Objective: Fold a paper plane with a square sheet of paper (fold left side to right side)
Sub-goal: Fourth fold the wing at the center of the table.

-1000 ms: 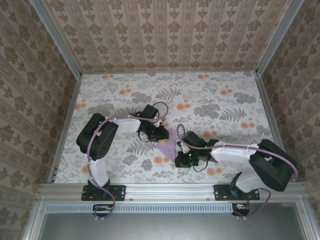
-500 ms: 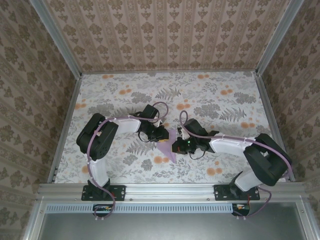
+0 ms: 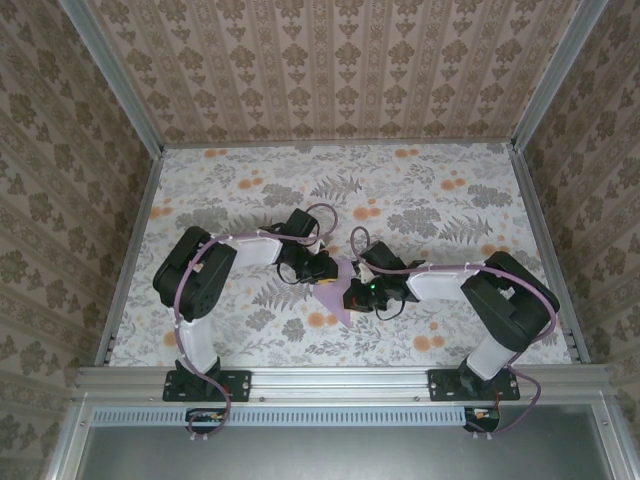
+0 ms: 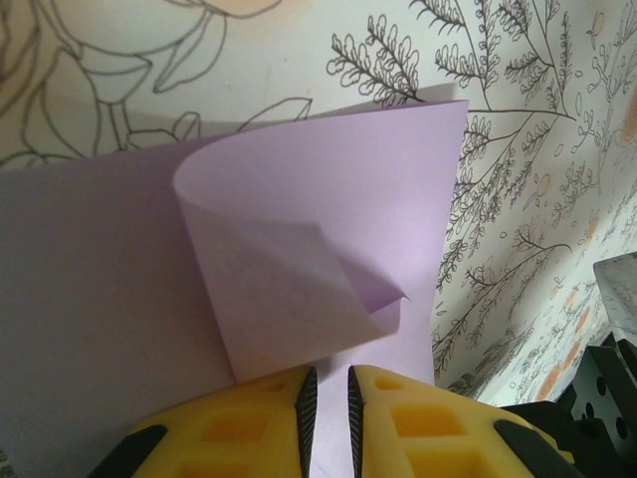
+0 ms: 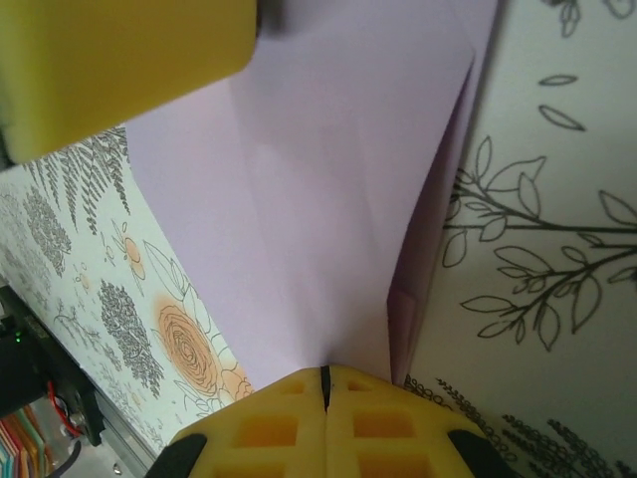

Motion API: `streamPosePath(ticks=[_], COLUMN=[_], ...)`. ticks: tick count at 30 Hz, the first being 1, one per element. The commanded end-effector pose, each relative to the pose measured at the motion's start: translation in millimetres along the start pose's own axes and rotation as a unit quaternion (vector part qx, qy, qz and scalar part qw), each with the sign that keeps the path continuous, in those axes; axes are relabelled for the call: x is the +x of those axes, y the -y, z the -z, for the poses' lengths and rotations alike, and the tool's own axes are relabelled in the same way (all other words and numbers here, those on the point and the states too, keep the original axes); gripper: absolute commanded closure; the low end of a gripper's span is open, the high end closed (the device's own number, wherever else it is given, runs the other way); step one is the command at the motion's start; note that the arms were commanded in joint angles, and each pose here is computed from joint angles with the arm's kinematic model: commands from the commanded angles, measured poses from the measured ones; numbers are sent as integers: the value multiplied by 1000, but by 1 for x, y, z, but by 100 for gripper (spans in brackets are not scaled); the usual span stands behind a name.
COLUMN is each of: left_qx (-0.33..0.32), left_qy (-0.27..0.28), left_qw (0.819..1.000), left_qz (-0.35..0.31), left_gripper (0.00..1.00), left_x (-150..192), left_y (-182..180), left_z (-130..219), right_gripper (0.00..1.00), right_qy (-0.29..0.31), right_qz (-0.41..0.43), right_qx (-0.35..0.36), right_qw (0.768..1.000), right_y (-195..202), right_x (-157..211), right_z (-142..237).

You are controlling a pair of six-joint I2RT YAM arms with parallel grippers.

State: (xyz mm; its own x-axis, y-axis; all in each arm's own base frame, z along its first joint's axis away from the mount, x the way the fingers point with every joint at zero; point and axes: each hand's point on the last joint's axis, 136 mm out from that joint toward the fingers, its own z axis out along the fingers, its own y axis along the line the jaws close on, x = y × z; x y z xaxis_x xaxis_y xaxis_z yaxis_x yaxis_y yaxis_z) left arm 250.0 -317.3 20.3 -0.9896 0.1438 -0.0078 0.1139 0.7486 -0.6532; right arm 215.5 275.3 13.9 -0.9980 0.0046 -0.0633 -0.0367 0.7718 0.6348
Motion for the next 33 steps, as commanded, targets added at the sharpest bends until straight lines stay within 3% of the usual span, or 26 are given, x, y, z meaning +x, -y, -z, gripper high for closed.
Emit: streamPosePath(ticks=[1,10,19,33], left_qx=[-62,6,65,40], left_qy=[-16,46,-4,-42], left_qw=[998,997,996,998], left_qz=[16,-54,-67,-36], left_gripper=[78,71,80,84], left_x=[14,-3,31,49], left_y=[-27,21,37,15], left_z=[1,35,18,-14], right_gripper=[100,100,100,100], right_qy=[-23,-49,-56,-63], right_qz=[-11,-12,-11,-8], right_qx=[58,124,143,155], right_qw=[998,991,988,986], right_y=[27,52,57,59], right_x=[15,30,30,32], right_z=[-5,-5,-5,-6])
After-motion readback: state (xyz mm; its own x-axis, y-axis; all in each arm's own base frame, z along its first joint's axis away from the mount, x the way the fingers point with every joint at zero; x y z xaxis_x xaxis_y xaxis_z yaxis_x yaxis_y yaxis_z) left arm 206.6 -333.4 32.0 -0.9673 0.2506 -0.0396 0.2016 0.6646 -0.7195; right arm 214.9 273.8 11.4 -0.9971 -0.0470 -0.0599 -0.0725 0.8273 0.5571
